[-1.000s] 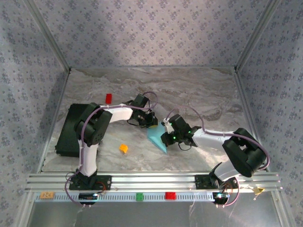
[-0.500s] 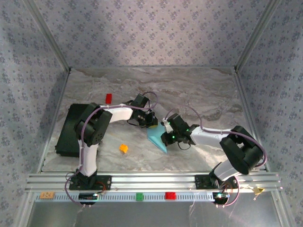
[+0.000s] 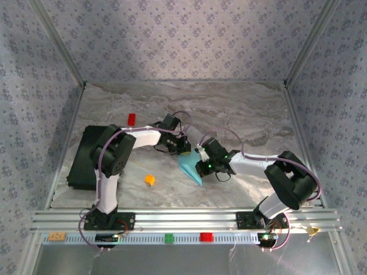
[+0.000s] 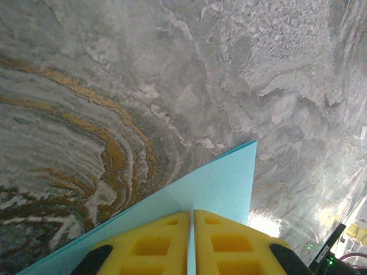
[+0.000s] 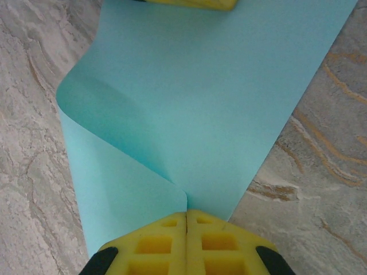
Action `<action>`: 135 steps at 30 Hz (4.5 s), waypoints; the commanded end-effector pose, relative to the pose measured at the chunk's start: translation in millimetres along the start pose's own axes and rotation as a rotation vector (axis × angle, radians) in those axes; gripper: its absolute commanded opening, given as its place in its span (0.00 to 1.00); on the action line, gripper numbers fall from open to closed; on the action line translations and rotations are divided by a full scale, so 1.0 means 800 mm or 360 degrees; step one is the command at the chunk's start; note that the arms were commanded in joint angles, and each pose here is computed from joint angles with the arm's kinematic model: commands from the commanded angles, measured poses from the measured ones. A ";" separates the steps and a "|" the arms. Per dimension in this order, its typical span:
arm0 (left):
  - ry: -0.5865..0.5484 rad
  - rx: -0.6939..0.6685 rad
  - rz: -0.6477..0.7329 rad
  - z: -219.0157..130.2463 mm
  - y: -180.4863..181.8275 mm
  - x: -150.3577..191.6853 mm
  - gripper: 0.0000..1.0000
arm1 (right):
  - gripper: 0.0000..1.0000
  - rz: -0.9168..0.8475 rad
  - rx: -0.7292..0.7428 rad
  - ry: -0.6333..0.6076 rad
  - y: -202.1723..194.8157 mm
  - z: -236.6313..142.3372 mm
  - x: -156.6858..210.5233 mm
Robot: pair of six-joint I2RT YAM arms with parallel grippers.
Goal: Fold a paper plane with a square sheet of paper (pick it up from the middle)
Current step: Third fold the triangle at the center of the table.
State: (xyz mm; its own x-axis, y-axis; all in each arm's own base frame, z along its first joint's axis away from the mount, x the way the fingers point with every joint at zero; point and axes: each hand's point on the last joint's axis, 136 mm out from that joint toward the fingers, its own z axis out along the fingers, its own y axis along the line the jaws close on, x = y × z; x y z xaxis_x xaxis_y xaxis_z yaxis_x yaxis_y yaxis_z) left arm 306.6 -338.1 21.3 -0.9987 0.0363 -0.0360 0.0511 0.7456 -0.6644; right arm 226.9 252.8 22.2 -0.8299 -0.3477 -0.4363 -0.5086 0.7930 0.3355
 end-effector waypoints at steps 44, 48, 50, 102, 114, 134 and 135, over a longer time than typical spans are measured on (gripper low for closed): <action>-0.0140 -0.0013 0.0092 -0.044 -0.036 -0.026 0.25 | 0.01 0.0064 0.0077 0.0082 -0.012 0.013 0.014; -0.0262 -0.0055 0.0071 -0.071 -0.032 -0.025 0.27 | 0.01 0.0075 0.0069 0.0076 -0.012 0.013 0.013; -0.0290 -0.0029 0.0045 -0.079 -0.030 -0.013 0.24 | 0.01 0.0078 0.0069 0.0072 -0.013 0.013 0.012; -0.0034 0.0236 -0.0297 -0.005 0.006 0.120 0.00 | 0.01 0.0136 0.0118 0.0051 -0.021 0.010 0.013; -0.0001 0.0157 -0.0312 0.002 0.021 0.126 0.00 | 0.05 0.0131 0.0101 0.0025 -0.015 0.005 0.001; -0.0038 0.0191 -0.0251 -0.002 0.004 0.115 0.00 | 0.26 0.0235 -0.0389 -0.0010 0.056 -0.044 -0.008; -0.0038 0.0188 -0.0252 -0.002 0.005 0.115 0.00 | 0.23 0.0222 -0.0425 0.0007 0.063 -0.044 -0.005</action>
State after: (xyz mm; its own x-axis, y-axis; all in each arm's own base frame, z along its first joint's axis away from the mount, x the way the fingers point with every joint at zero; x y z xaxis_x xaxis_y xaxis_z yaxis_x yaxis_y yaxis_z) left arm 213.8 -330.8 21.6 -0.9927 -0.0982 0.0707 -0.1171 0.6334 -0.7649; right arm 220.1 262.4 65.1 -0.8845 -0.2117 -0.4157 -0.4193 0.7515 0.5094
